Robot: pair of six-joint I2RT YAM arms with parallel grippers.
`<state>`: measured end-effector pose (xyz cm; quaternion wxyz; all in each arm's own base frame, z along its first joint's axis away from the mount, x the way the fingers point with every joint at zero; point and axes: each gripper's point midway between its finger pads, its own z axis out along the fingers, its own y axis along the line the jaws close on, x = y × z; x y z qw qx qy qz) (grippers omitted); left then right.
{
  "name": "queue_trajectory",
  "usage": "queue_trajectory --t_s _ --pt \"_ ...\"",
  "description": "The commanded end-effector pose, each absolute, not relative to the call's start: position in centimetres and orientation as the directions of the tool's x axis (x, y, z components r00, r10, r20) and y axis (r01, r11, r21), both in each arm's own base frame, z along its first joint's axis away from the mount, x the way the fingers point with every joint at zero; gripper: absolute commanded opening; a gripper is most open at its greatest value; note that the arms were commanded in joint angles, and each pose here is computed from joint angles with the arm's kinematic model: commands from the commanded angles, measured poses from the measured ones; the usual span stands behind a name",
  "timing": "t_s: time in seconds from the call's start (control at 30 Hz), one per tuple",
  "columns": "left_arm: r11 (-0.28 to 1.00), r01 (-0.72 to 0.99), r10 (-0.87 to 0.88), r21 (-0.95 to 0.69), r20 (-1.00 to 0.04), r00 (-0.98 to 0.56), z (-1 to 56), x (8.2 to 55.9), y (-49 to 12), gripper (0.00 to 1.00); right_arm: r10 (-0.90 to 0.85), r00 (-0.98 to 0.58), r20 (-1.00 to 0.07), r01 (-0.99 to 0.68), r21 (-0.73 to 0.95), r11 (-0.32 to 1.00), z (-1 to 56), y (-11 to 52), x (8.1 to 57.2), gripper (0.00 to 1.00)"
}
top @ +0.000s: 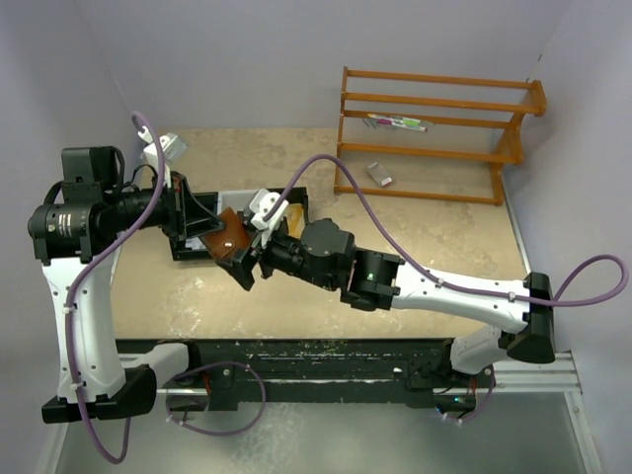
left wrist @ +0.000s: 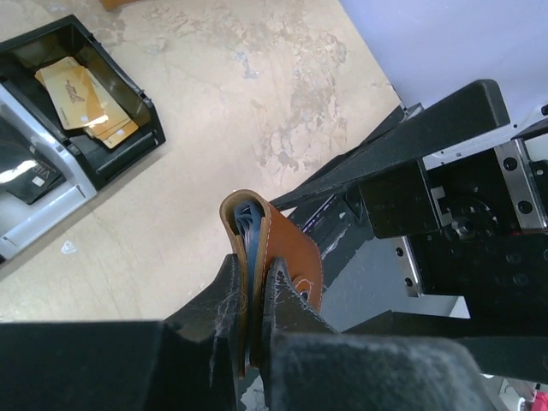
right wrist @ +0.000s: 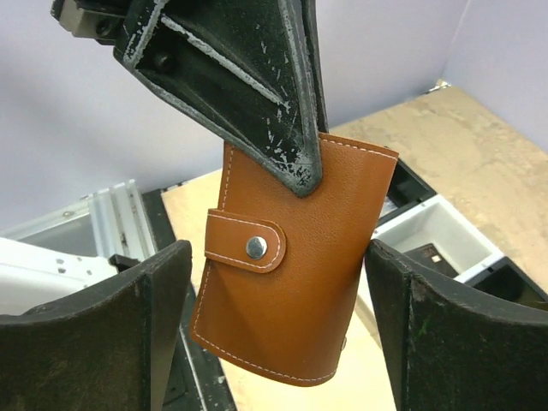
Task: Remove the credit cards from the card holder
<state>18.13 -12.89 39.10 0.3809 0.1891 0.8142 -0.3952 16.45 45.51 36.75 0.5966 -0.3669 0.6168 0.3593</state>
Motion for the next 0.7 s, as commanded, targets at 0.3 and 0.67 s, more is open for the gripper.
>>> queue_trajectory --t_s 0.3,0.67 --pt "0.473 0.791 0.050 -0.388 -0.885 -0.464 44.1 14.8 -14.5 0.00 0.219 -0.439 -0.871 -0.899 0.423 -0.119 41.4 40.7 12.2 0.92" --pt "0.403 0.858 0.017 -0.318 -0.935 -0.354 46.1 13.0 -15.4 0.00 0.264 -0.472 -0.841 -0.867 0.389 -0.312 44.6 40.4 9.8 0.86"
